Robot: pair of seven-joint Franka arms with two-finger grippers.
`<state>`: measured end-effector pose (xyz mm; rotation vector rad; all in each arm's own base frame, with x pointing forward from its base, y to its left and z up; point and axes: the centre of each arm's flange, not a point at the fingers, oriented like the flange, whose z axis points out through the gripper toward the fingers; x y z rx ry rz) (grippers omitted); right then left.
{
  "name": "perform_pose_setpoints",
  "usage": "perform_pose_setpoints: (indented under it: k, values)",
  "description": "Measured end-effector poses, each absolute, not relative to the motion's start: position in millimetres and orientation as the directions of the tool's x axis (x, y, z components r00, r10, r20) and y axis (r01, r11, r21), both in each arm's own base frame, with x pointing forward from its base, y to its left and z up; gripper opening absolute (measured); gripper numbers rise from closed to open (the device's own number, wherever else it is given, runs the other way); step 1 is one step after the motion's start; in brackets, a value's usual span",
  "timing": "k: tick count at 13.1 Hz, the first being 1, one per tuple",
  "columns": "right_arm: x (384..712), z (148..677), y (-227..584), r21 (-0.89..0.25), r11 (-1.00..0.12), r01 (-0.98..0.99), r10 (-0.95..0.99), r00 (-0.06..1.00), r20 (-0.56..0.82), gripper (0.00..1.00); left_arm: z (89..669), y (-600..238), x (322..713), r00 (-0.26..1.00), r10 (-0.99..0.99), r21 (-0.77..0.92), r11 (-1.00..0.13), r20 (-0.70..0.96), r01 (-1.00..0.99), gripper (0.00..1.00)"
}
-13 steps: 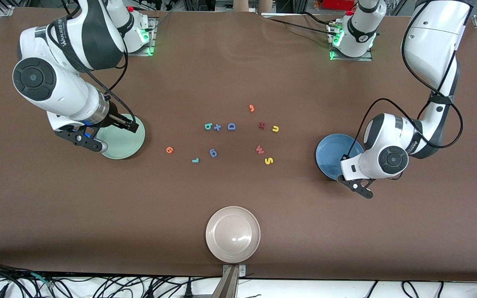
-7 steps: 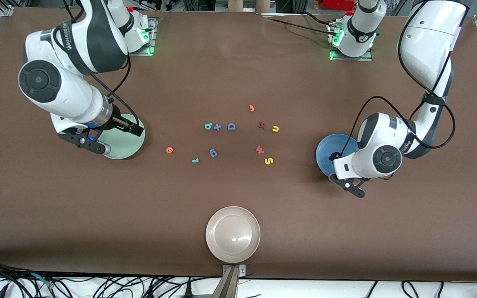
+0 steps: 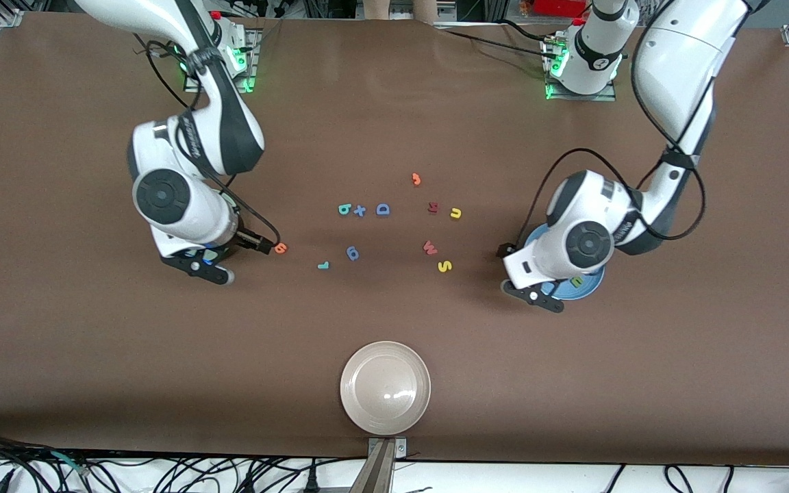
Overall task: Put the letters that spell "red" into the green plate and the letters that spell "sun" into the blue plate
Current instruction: 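Grasp yellow S with the left gripper while the right gripper grasps orange e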
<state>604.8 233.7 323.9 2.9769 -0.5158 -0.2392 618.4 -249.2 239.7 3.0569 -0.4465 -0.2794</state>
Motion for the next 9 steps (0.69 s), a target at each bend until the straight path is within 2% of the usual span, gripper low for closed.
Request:
perform_pose_setpoints:
  k: [4, 9]
  values:
    - [590, 250, 244, 0.079, -0.937, -0.341, -0.349, 0.931, -0.108, 1.0, 227, -325, 590, 0.986, -0.08, 0.026, -0.997, -0.148, -0.077, 1.0]
    - [566, 187, 240, 0.066, -0.936, -0.347, -0.352, 0.932, -0.086, 1.0, 210, -374, 605, 0.996, 0.042, -0.02, -0.999, -0.083, 0.041, 1.0]
